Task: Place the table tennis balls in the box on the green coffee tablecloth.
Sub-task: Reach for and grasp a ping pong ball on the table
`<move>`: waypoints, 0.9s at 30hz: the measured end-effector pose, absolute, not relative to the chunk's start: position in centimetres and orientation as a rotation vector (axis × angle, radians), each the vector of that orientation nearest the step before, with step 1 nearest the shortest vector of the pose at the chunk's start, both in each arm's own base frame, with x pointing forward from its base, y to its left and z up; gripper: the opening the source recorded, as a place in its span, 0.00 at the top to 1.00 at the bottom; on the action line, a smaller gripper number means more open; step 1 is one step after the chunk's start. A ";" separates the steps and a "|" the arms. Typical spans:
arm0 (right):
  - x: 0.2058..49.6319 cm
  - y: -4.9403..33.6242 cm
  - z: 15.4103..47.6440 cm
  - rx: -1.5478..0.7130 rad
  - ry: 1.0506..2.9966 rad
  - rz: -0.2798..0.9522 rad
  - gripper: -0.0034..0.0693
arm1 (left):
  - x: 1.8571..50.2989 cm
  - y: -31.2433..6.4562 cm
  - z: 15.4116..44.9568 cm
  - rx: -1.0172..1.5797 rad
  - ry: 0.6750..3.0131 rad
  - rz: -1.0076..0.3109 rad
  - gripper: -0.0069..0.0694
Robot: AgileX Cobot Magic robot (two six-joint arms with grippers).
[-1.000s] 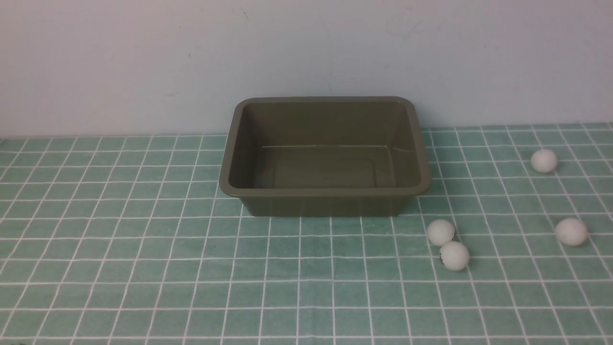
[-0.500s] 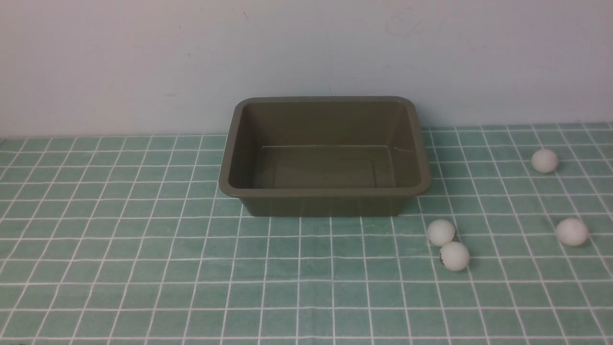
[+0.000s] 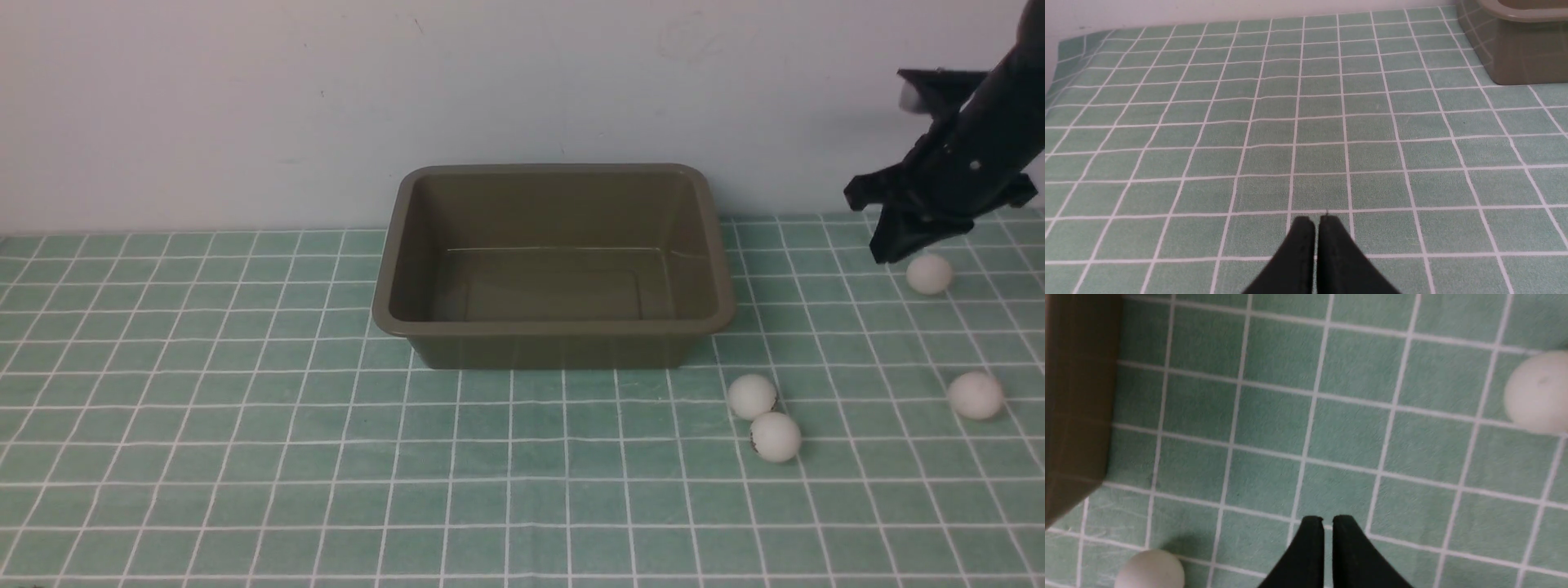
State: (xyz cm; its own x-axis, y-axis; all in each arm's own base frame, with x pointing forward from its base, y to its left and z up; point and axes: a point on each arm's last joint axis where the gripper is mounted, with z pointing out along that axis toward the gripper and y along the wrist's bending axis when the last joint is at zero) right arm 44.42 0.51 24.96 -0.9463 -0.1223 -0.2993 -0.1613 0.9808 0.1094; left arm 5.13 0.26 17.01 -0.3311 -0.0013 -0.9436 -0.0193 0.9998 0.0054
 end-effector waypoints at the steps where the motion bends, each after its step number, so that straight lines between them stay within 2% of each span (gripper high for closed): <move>1: 44.6 0.2 25.4 -0.203 2.820 0.173 0.92 | 5.1 0.3 17.0 -0.015 1.908 0.018 0.92; 8: 45.1 -3.7 28.1 -0.066 2.740 0.115 0.91 | 5.1 0.3 17.0 -0.015 1.908 0.018 0.92; 15: 44.9 -8.0 27.9 0.084 2.707 0.253 0.80 | 5.1 0.3 17.0 -0.015 1.908 0.018 0.92; 21: 45.6 -8.8 25.5 0.087 2.716 0.377 0.63 | 5.1 0.3 17.0 -0.015 1.908 0.018 0.92; 22: 45.7 -8.8 25.4 0.088 2.717 0.381 0.63 | 5.1 0.3 17.0 -0.015 1.908 0.018 0.92; 23: 46.0 -8.6 24.6 0.072 2.724 0.410 0.56 | 5.1 0.3 17.0 -0.015 1.908 0.018 0.92; 24: 46.0 -8.6 24.5 0.072 2.723 0.413 0.55 | 5.1 0.3 17.0 -0.015 1.908 0.018 0.92; 27: 46.6 -8.8 23.4 0.031 2.734 0.413 0.41 | 5.1 0.3 17.0 -0.015 1.908 0.018 0.92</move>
State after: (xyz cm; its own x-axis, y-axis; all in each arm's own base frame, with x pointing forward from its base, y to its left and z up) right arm 46.59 -8.77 23.43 -0.9299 0.0763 -0.3598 -0.0335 0.9566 0.2894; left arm 5.13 0.26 17.01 -0.3311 -0.0013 -0.9436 -0.0193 0.9998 0.0054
